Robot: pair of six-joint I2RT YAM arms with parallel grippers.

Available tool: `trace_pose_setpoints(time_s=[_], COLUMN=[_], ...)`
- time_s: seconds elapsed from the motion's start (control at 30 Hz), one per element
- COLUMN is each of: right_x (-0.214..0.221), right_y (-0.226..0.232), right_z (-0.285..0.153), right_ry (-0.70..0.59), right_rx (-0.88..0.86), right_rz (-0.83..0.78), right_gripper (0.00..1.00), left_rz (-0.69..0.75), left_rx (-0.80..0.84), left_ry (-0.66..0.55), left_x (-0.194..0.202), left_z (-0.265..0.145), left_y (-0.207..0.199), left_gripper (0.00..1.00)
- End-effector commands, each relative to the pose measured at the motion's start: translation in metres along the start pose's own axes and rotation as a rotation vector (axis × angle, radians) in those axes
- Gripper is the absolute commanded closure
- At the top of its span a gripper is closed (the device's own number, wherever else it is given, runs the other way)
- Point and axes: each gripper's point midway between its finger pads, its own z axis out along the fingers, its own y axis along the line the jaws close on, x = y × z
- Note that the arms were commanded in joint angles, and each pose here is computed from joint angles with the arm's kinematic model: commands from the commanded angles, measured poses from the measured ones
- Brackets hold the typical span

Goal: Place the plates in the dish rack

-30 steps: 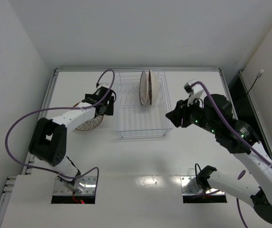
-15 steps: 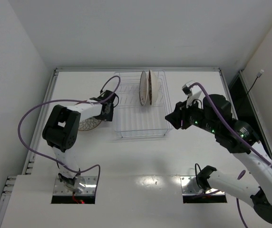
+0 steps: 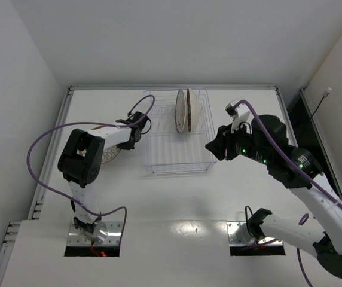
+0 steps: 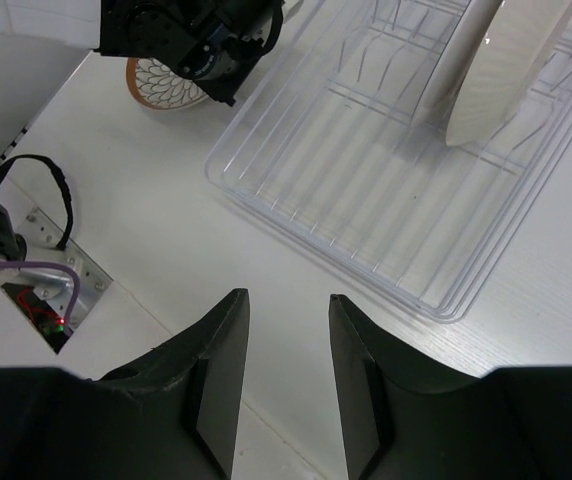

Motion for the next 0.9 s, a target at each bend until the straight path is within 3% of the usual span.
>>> trace_pose_setpoints(time_s=[0.0,0.13,0.27,0.43,0.53,0.67,0.8,0.87], right_x=[-0.019,-0.018,-0.021,-0.019,-0.017,-0.009,-0.003,-0.001], right_y=[0.007,0.008,0.010,0.010,0.008,0.004,0.002,0.002], right_z=[-0.007,-0.011,-0.017,-0.026,-0.027,-0.029,-0.034,-0.037], right_ry=[-0.054,-0.052,-0.073,-0.083,-0.088,-0.078,-0.086,-0.082], right_rx=[-0.026,-0.026,-0.031,-0.034,-0.021,-0.007,0.000,0.001], right_rz=[0.005,0.015,0.034,0.042,0.043,0.044,0.055,0.055], right_gripper=[0.65,0.65,0.65,0.65,0.65,0.67,0.67,0.67], left_rz=[-0.065,-0.143,-0.275,-0.486,-0.542,-0.524,-0.529,-0.521], left_rx=[0.071,0.040,0.042,0.140,0.369,0.811,1.140,1.226], left_ry=[0.037,-0.040,-0.178,-0.491,-0.700,-0.910,-1.016,-0.992], left_x=[0.004,-0.015,-0.059,-0.155,-0.203,-0.231,-0.247,-0.251], left_z=[0.004,-0.020,-0.078,-0.211,-0.301,-0.400,-0.434,-0.419], left_y=[-0.015,0.005,0.041,0.100,0.112,0.085,0.063,0.050], left_gripper=[1.00,1.00,1.00,1.00,1.00,1.00,1.00,1.00])
